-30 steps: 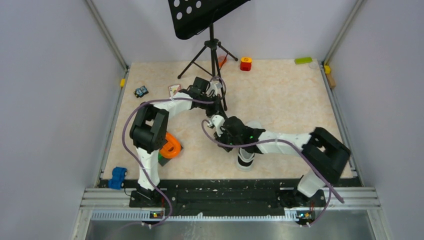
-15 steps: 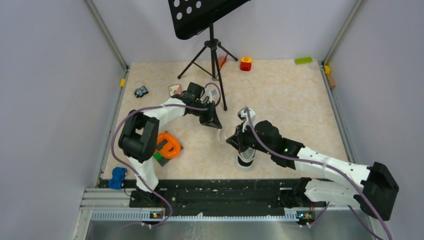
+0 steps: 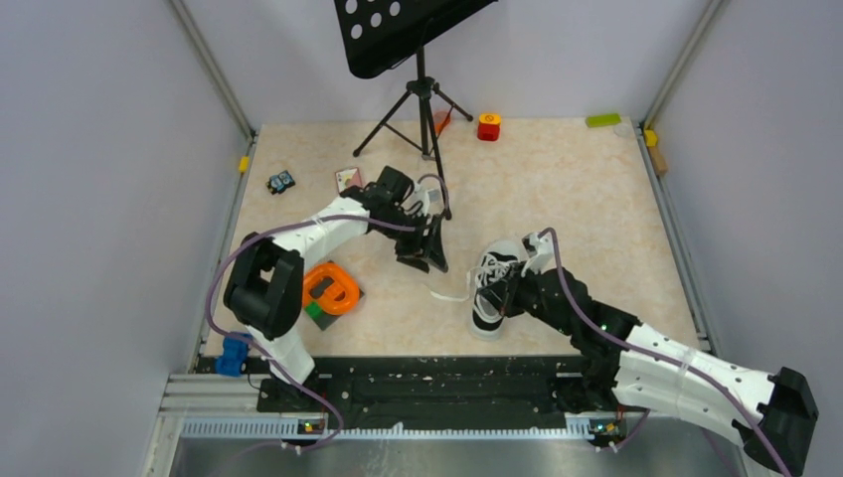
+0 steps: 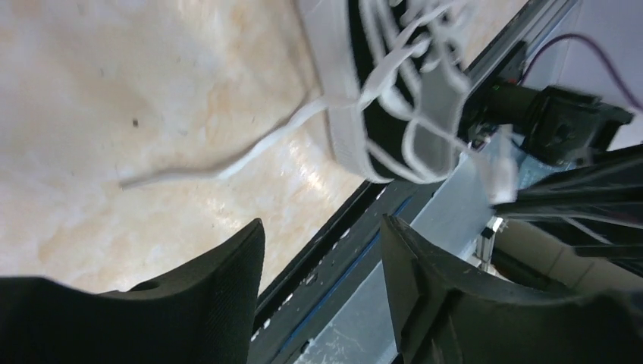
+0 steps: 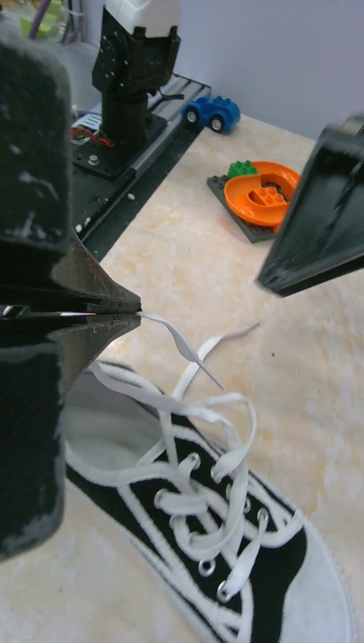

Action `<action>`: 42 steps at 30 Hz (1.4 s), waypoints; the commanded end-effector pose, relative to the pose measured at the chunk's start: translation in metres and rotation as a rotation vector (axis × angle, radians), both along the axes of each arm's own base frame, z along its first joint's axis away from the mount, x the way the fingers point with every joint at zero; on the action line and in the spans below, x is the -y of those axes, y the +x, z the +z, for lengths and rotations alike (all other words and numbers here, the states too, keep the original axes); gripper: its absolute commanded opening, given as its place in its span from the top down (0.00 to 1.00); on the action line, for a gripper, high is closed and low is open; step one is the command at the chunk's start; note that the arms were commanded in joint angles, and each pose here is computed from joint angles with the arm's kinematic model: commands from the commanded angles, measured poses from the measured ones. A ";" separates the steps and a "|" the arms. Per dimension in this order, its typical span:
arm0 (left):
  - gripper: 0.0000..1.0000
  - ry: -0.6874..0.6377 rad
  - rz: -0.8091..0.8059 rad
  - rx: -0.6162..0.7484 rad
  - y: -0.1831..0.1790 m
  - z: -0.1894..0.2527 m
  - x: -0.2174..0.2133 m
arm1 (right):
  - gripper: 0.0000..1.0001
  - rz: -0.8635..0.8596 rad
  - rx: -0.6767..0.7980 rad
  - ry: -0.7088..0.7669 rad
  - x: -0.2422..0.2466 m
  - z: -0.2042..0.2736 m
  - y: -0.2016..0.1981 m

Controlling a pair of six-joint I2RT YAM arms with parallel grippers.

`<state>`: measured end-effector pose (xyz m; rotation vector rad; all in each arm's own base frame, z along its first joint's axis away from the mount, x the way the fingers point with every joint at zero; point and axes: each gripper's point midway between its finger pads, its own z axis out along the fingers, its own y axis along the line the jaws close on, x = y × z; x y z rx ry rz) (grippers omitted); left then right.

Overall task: Tie the shoes
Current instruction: Cross the shoelace with the shoelace.

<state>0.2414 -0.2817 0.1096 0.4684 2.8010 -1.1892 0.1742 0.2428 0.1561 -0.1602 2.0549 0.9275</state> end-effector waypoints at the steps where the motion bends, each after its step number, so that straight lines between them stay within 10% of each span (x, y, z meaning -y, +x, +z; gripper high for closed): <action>1: 0.38 -0.115 -0.017 0.198 0.044 0.062 0.024 | 1.00 -0.107 -0.009 0.030 0.017 -0.007 0.004; 14: 0.41 -0.078 -0.324 0.281 0.072 0.034 0.116 | 1.00 -0.167 -0.038 0.000 0.043 -0.024 -0.005; 42: 0.56 -0.230 -0.513 0.134 0.026 0.006 0.144 | 1.00 -0.205 -0.065 -0.029 0.056 -0.036 -0.008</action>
